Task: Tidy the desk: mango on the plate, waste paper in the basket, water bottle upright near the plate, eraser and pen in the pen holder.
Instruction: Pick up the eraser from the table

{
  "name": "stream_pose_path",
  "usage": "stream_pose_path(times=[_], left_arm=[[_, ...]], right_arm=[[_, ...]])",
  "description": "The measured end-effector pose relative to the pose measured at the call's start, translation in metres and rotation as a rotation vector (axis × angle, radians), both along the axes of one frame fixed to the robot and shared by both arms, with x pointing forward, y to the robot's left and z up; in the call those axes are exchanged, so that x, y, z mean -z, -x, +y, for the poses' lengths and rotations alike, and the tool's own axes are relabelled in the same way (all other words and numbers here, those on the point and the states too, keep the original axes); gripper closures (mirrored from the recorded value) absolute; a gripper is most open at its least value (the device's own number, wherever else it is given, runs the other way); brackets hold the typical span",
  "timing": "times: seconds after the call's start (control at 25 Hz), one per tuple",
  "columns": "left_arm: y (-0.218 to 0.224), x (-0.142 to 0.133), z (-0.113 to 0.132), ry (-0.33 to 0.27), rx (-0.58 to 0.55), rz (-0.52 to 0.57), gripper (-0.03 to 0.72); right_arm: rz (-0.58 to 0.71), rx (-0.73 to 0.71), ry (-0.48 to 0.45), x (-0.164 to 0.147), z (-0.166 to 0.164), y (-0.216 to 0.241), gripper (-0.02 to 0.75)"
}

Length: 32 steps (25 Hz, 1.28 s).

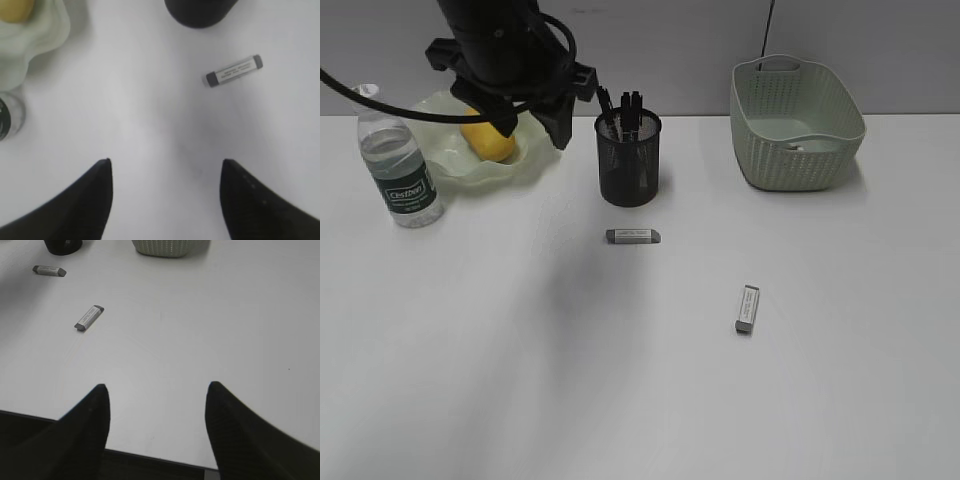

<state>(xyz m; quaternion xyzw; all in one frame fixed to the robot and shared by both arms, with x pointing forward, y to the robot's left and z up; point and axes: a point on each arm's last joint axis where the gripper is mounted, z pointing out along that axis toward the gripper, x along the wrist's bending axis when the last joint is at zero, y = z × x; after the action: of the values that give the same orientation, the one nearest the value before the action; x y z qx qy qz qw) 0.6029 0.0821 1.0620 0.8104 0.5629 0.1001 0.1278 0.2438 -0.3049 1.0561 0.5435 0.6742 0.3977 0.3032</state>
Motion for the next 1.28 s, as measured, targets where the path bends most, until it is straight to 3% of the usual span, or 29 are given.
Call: stream_pose_path(times=[0.2, 0.44, 0.6, 0.84, 1.04, 1.28], left_arm=[[0.012, 0.0, 0.019, -0.031, -0.017, 0.03, 0.175], [0.036, 0.001, 0.071, 0.074, -0.114, 0.02, 0.203], [0.062, 0.001, 0.103, 0.112, -0.157, -0.028, 0.224], [0.117, -0.004, 0.144, 0.168, -0.218, -0.163, 0.235], [0.176, -0.009, 0.163, 0.228, -0.22, -0.308, 0.239], [0.257, -0.03, 0.187, 0.329, -0.2, -0.556, 0.244]], right_arm=[[-0.001, 0.0, 0.0, 0.0, 0.0, 0.0, 0.255], [-0.001, 0.0, 0.0, 0.0, 0.0, 0.0, 0.255], [-0.001, 0.0, 0.0, 0.0, 0.0, 0.0, 0.255], [-0.001, -0.002, -0.003, 0.0, 0.0, 0.0, 0.255], [-0.001, -0.002, -0.003, 0.0, 0.0, 0.0, 0.255], [0.041, -0.003, 0.01, 0.0, 0.003, -0.007, 0.255]])
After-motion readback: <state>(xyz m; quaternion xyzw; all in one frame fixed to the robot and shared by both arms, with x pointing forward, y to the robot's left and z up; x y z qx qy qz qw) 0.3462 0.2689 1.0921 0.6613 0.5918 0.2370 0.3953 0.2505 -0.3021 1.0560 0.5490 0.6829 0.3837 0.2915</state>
